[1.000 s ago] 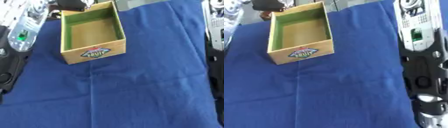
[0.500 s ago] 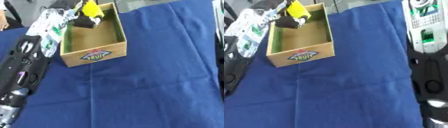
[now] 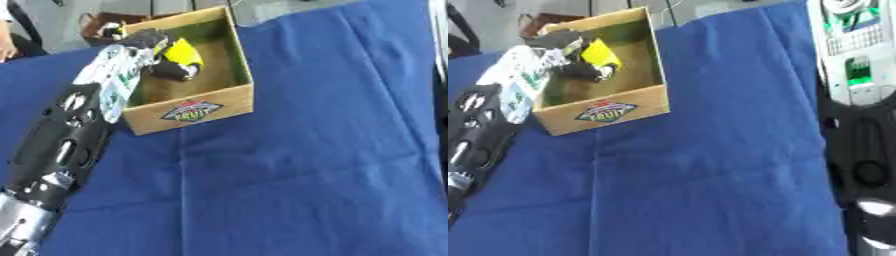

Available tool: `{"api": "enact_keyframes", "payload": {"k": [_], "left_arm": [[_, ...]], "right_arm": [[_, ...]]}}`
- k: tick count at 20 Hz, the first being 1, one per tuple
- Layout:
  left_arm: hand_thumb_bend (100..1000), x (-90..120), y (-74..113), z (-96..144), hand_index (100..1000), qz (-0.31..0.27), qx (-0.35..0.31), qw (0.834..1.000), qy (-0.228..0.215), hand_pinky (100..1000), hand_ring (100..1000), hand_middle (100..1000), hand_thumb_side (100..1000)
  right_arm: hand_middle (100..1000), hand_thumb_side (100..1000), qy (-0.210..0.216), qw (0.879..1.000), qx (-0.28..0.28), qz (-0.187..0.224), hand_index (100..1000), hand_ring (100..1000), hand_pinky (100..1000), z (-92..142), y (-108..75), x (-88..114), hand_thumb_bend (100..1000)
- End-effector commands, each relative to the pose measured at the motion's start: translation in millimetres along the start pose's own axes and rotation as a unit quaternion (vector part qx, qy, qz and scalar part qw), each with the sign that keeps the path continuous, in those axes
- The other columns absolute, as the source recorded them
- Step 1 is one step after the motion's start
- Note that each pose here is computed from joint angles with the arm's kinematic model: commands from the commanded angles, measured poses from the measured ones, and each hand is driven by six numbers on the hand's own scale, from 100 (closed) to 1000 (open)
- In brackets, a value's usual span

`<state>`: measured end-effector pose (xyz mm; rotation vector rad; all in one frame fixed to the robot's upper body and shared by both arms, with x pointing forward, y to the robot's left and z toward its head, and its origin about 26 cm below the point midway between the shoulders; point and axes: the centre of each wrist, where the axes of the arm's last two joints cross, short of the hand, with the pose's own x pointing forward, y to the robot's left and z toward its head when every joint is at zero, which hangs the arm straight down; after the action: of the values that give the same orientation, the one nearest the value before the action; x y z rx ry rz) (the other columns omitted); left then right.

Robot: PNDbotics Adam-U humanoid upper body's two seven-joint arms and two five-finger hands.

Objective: Pick up objects on the table and place them in the box.

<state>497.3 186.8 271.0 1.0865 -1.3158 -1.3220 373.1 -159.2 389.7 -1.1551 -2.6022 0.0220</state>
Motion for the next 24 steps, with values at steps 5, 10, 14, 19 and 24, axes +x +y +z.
{"api": "enact_keyframes", "payload": {"k": [5, 10, 14, 19, 24], "left_arm": [[411, -1, 20.7, -1, 1000, -0.038, 0.006, 0.999, 0.001, 582, 819, 817, 999], [613, -1, 26.6, 2, 1000, -0.053, 0.025, 0.998, 0.017, 610, 866, 871, 1000], [650, 2, 35.0, 6, 1000, -0.051, 0.072, 0.996, 0.025, 565, 845, 849, 1000], [570, 7, 49.4, 16, 1000, -0.035, 0.141, 0.989, 0.011, 537, 830, 832, 1000], [327, 8, 69.5, 35, 992, -0.004, 0.22, 0.975, -0.026, 463, 778, 779, 1000]], "right_arm": [[658, 677, -0.007, 1.0, -0.013, 0.0, 743, 821, 779, -6, -4.8, 4, 275], [659, 675, -0.006, 1.0, -0.014, 0.0, 744, 821, 779, -6, -5.3, 4, 270], [660, 675, -0.006, 1.0, -0.015, 0.0, 744, 821, 780, -5, -3.5, 5, 266], [661, 674, 0.001, 1.0, -0.016, 0.003, 745, 821, 779, -3, -1.7, 3, 262], [662, 670, 0.017, 1.0, -0.017, 0.008, 746, 822, 779, -1, 3.4, 1, 256]]}}
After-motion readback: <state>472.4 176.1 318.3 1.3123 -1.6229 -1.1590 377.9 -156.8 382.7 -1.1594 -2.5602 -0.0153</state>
